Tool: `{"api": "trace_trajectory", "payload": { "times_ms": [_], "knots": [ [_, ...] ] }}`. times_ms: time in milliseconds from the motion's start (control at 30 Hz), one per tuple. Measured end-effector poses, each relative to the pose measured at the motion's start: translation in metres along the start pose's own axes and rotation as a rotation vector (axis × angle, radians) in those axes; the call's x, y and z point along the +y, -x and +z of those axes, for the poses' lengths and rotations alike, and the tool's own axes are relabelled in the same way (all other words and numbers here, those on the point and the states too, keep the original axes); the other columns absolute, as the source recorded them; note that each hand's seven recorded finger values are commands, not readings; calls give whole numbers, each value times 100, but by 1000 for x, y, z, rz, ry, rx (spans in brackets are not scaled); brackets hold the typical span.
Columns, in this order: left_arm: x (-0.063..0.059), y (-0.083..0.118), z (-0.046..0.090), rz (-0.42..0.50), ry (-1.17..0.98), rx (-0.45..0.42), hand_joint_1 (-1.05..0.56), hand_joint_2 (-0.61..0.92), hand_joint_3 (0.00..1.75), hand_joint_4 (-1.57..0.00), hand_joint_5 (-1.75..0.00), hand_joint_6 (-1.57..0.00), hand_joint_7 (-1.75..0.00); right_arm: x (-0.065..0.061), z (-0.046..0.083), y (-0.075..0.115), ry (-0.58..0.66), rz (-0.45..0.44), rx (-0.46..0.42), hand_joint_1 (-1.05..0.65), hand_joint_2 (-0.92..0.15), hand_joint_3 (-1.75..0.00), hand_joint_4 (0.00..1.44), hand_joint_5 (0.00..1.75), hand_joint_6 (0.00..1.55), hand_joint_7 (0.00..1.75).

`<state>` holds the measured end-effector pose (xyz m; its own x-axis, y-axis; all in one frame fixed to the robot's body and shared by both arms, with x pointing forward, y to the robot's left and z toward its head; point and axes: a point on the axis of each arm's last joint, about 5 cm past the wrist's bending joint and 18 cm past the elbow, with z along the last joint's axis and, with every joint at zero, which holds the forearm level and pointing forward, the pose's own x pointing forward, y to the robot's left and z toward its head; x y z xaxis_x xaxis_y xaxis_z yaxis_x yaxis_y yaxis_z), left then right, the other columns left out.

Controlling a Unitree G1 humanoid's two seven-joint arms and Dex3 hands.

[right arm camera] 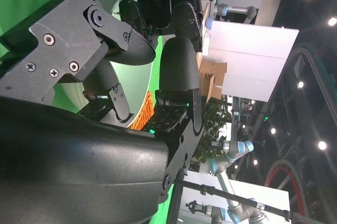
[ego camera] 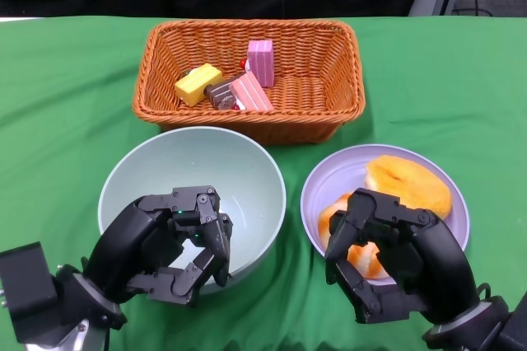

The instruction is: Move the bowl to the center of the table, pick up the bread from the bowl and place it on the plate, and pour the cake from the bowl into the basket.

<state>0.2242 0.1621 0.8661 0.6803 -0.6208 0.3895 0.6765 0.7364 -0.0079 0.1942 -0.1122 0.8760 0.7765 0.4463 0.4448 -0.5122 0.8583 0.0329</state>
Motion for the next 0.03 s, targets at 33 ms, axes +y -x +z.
{"api": "trace_trajectory", "payload": {
  "times_ms": [33],
  "knots": [
    [0,0,0,-6,0,0,-9,51,124,-78,-166,-75,-142,0,0,0,0,0,-1,-12,-41,-122,79,170,72,138]
  ]
}}
